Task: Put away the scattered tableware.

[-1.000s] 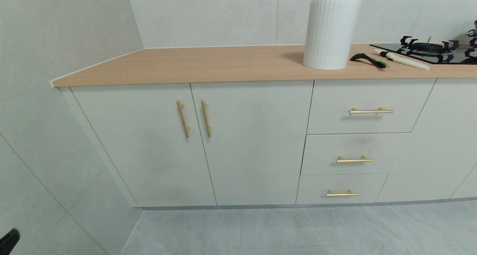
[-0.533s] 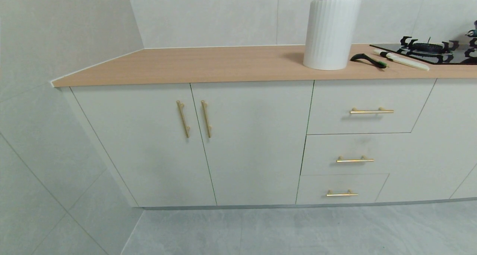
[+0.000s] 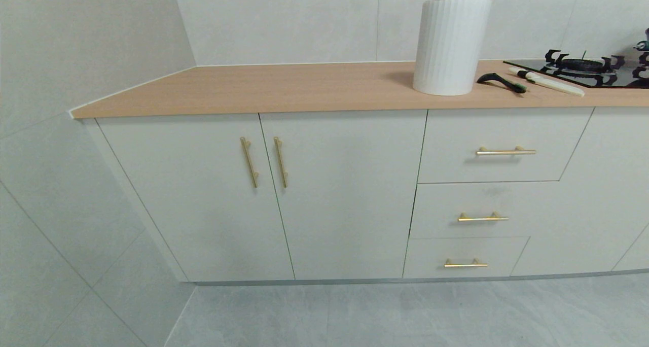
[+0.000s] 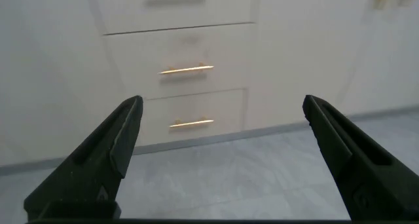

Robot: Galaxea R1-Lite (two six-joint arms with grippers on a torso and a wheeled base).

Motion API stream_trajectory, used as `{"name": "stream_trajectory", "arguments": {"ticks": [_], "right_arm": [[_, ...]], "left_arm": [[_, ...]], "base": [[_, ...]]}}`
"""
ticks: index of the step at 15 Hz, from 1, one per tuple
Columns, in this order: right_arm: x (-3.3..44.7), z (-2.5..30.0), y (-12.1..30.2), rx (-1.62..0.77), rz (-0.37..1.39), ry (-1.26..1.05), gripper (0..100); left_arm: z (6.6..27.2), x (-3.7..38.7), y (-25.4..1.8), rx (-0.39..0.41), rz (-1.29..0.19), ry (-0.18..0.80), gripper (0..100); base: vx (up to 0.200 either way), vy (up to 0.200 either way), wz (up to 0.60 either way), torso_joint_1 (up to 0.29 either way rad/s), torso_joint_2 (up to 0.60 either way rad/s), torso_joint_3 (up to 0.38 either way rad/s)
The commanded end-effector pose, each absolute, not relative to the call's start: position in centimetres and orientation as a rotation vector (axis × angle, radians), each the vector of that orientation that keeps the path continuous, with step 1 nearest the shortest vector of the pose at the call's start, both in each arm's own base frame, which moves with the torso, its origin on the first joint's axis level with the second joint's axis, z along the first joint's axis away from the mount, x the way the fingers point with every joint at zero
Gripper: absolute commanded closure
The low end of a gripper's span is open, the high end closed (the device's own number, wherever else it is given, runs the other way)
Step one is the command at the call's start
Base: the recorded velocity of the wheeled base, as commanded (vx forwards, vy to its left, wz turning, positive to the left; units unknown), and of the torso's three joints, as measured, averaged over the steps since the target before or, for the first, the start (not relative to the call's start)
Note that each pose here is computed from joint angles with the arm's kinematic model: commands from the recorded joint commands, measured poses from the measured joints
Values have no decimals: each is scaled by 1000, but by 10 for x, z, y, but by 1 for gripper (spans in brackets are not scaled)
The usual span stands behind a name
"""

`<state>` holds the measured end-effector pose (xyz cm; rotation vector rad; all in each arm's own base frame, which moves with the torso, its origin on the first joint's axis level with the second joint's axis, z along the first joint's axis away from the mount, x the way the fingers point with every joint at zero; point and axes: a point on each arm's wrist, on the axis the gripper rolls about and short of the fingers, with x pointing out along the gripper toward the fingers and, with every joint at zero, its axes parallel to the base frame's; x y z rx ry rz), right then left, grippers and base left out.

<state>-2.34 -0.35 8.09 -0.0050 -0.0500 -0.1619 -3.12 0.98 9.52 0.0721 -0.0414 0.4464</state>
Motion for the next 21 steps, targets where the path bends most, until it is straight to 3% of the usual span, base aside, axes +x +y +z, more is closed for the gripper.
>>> {"name": "stream_trajectory", "arguments": {"ticks": [1, 4, 8, 10, 21], "right_arm": [[-23, 81, -3, -12, -149, -46, 0], [-23, 81, -3, -18, -122, -48, 0], [-23, 80, -3, 21, -116, -44, 0], [-23, 74, -1, 4, -48, 18, 0], [-23, 76, -1, -8, -38, 0, 0]], "left_arm": [[80, -24, 7, 82, 321, -27, 0], [78, -23, 2, 31, 89, -15, 0], [76, -23, 1, 71, 47, 5, 0], [76, -23, 1, 71, 47, 5, 0], [76, -23, 1, 54, 46, 1, 0]], "base": [[0, 0, 0, 0, 0, 0], [0, 0, 0, 0, 0, 0], [0, 0, 0, 0, 0, 0], [0, 0, 0, 0, 0, 0], [0, 0, 0, 0, 0, 0]]}}
